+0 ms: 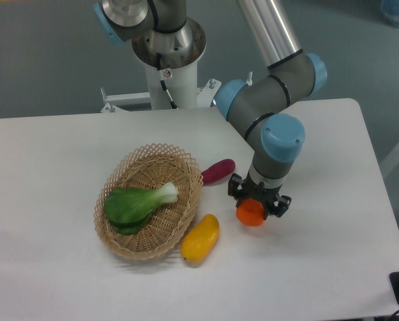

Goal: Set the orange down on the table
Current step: 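Carry the held orange with the gripper down toward the table beside the sweet potato, then open the gripper to release the orange onto the table, then raise the open gripper up and away from the orange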

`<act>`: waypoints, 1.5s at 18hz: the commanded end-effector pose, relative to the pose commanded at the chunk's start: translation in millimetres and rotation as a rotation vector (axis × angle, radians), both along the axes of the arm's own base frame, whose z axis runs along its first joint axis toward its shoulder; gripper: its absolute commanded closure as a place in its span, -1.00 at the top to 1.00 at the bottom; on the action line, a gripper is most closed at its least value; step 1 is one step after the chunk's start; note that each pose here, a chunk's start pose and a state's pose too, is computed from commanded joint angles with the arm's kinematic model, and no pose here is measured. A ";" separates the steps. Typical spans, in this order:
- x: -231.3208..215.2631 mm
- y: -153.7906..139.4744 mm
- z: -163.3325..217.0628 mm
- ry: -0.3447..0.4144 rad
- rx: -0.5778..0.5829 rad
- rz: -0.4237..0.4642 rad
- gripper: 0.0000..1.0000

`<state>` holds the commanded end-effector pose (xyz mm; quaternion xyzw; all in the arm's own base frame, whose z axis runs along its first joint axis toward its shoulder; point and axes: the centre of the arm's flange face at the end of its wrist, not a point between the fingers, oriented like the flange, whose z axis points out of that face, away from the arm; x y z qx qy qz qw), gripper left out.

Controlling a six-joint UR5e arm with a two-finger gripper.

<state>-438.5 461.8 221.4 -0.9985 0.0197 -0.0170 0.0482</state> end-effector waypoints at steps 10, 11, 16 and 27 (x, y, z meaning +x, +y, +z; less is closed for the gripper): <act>1.2 -0.4 -2.7 -0.006 0.000 0.003 0.38; 1.1 -0.6 -2.7 -0.005 -0.001 0.003 0.44; 1.2 0.4 -3.1 0.000 0.000 -0.002 0.77; -1.3 2.0 21.9 0.036 0.024 0.000 1.00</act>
